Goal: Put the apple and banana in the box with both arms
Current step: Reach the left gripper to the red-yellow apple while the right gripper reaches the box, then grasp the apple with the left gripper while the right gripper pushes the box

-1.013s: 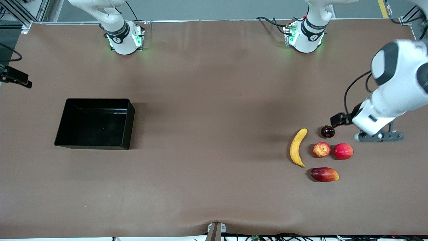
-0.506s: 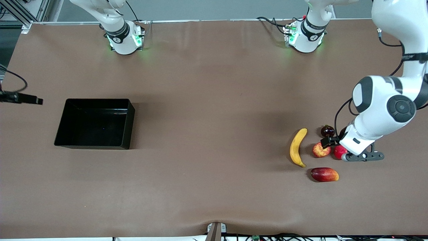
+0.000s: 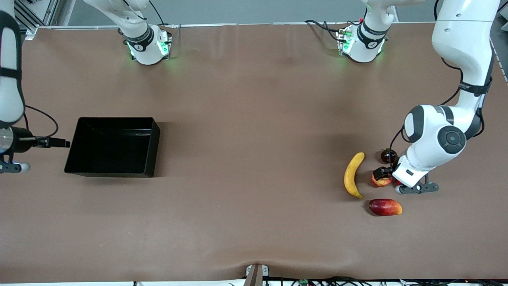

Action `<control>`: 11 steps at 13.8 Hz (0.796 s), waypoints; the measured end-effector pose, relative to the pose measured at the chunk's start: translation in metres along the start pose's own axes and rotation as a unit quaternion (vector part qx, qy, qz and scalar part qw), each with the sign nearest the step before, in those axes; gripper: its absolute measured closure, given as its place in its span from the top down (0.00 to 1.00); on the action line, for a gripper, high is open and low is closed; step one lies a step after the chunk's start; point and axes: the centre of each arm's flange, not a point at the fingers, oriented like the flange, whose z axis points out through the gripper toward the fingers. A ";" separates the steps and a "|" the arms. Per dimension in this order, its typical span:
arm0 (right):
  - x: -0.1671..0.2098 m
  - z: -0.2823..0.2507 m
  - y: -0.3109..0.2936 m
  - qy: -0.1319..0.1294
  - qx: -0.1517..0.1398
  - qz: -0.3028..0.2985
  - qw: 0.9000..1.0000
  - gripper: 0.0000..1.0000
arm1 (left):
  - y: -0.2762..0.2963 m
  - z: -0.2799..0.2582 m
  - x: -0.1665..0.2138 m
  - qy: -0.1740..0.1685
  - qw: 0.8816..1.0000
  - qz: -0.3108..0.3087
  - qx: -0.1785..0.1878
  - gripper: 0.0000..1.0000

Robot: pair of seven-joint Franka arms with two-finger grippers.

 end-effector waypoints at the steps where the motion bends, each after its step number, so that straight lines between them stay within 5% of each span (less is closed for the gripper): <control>1: 0.004 0.016 0.012 0.002 -0.001 -0.007 1.000 1.00 | 0.000 0.003 -0.001 -0.002 1.000 0.000 0.000 1.00; 6: 0.017 0.084 0.049 0.001 -0.003 -0.043 0.999 0.99 | 0.000 0.016 -0.006 -0.011 1.000 -0.001 0.001 1.00; 8: 0.014 0.099 0.050 0.005 -0.006 -0.068 0.998 0.83 | 0.000 0.024 -0.007 -0.014 1.000 -0.001 0.000 1.00; 11: 0.004 0.118 0.057 -0.009 0.002 -0.078 0.997 0.71 | -0.001 0.039 -0.009 -0.019 1.000 -0.001 0.000 1.00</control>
